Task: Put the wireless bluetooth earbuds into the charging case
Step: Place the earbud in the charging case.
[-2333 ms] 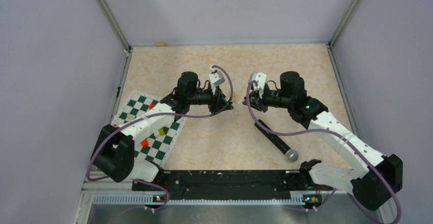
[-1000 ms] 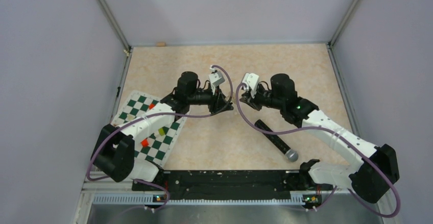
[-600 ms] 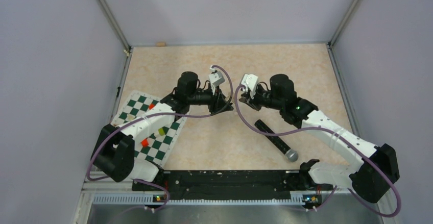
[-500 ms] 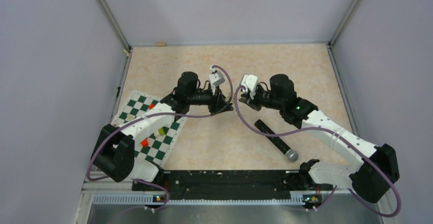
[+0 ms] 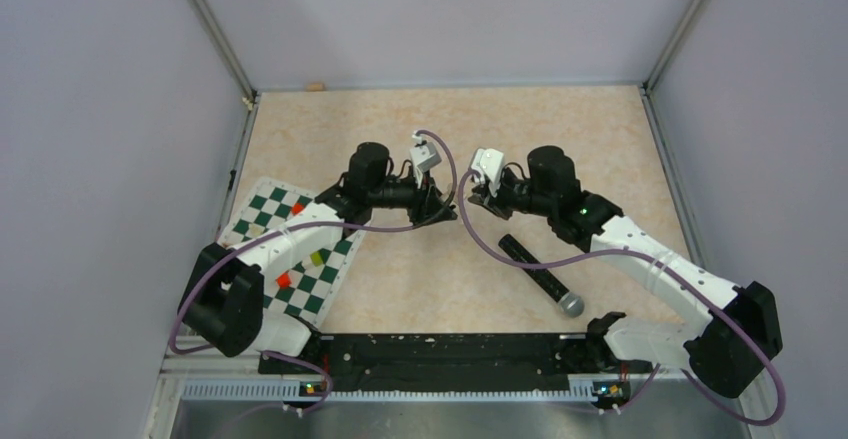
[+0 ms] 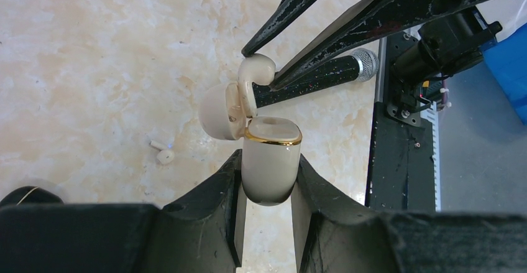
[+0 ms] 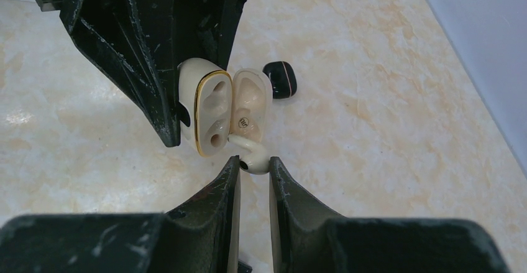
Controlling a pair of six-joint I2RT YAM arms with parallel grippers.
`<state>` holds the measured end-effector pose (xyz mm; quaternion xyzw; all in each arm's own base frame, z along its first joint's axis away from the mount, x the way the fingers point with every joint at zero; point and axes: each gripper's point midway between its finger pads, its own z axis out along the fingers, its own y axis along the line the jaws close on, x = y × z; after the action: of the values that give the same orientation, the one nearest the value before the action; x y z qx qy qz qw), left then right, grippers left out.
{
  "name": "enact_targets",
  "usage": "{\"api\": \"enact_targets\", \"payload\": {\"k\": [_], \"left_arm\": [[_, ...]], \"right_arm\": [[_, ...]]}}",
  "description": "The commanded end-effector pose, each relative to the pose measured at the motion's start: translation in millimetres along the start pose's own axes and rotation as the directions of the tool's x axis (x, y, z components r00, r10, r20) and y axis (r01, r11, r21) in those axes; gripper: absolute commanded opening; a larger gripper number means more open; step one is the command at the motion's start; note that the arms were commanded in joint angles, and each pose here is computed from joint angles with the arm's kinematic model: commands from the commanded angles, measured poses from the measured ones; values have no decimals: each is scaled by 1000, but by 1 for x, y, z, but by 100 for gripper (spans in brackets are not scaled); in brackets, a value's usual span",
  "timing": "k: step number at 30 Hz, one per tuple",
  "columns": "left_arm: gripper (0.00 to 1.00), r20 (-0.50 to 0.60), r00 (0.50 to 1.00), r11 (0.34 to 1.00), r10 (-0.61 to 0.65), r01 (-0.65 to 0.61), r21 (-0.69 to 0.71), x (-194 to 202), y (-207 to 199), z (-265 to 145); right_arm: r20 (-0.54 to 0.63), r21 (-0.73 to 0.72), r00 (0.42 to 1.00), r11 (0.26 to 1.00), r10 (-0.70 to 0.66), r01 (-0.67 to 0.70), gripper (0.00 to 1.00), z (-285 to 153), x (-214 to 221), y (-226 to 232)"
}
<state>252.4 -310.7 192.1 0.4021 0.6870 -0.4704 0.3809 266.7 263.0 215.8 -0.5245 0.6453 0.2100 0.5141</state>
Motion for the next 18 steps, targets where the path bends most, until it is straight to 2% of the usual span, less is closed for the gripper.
{"api": "enact_targets", "payload": {"k": [1,11,18], "left_arm": [[0,103,993,997,57,-52,-52,-29,7,-4],[0,138,987,996,78,-73,-44,-29,7,-5],[0,219,970,993,107,-114,21,-42,-9,-16]], "right_arm": [[48,-65,998,998,29,-26,2,2,-18,17],[58,-35,993,994,102,-100,1,2,-38,4],[31,44,998,997,56,-58,0,-3,-53,-19]]}}
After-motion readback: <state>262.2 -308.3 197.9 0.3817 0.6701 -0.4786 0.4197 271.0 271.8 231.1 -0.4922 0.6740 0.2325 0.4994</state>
